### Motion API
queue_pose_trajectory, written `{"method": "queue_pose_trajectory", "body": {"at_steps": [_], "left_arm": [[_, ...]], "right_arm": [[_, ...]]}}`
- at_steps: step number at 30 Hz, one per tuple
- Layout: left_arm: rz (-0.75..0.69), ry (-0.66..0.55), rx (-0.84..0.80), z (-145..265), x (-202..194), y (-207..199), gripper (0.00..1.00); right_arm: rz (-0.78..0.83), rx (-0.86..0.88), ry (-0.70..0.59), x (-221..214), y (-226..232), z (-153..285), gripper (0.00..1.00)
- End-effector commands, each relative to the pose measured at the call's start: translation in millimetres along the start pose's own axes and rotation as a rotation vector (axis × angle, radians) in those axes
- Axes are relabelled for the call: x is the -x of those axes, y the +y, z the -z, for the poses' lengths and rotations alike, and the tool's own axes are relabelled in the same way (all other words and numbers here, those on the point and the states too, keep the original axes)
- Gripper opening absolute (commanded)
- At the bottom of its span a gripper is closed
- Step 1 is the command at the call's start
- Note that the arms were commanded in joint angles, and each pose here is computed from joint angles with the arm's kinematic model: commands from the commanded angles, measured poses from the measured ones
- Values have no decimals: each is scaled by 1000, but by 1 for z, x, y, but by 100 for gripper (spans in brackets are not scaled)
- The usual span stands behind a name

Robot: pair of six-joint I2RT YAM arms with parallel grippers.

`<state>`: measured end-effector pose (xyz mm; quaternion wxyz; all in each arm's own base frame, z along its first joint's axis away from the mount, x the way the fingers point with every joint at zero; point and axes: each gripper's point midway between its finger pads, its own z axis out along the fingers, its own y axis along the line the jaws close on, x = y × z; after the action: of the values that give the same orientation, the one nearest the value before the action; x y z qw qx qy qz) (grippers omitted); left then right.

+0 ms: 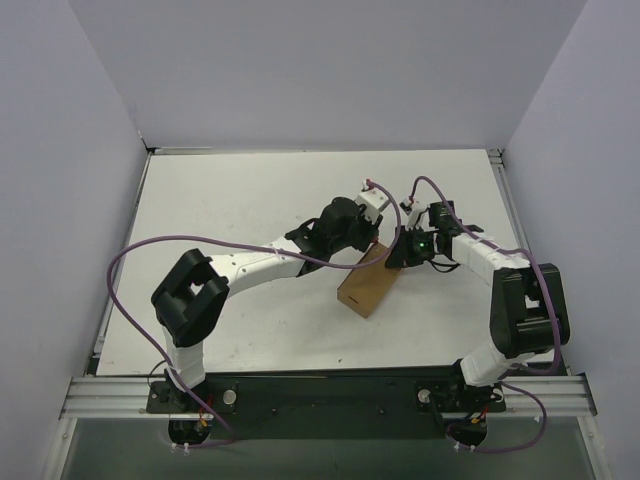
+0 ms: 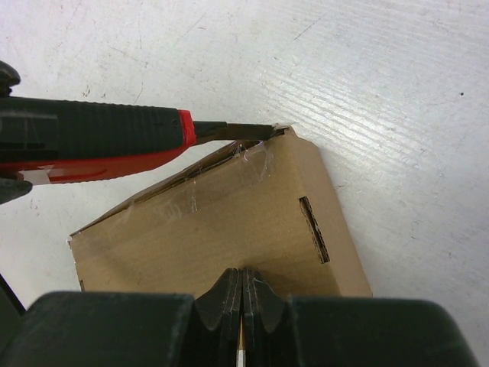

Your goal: Unpack the express box

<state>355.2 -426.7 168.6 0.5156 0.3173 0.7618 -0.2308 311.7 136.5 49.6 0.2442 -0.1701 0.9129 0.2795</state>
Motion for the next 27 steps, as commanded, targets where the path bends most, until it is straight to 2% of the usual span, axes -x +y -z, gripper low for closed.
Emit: {"method": "queue_pose_trajectory", "body": {"at_steps": [1, 12, 27], "left_arm": [[-9, -3, 20, 10, 17, 3, 0], [-77, -108, 24, 14, 56, 0, 0], [-59, -45, 21, 9, 33, 2, 0]], "right_arm": [[-65, -115, 187, -57, -26, -7, 0], [-68, -115, 190, -58, -27, -8, 0], [-68, -112, 196, -58, -27, -9, 0]]}}
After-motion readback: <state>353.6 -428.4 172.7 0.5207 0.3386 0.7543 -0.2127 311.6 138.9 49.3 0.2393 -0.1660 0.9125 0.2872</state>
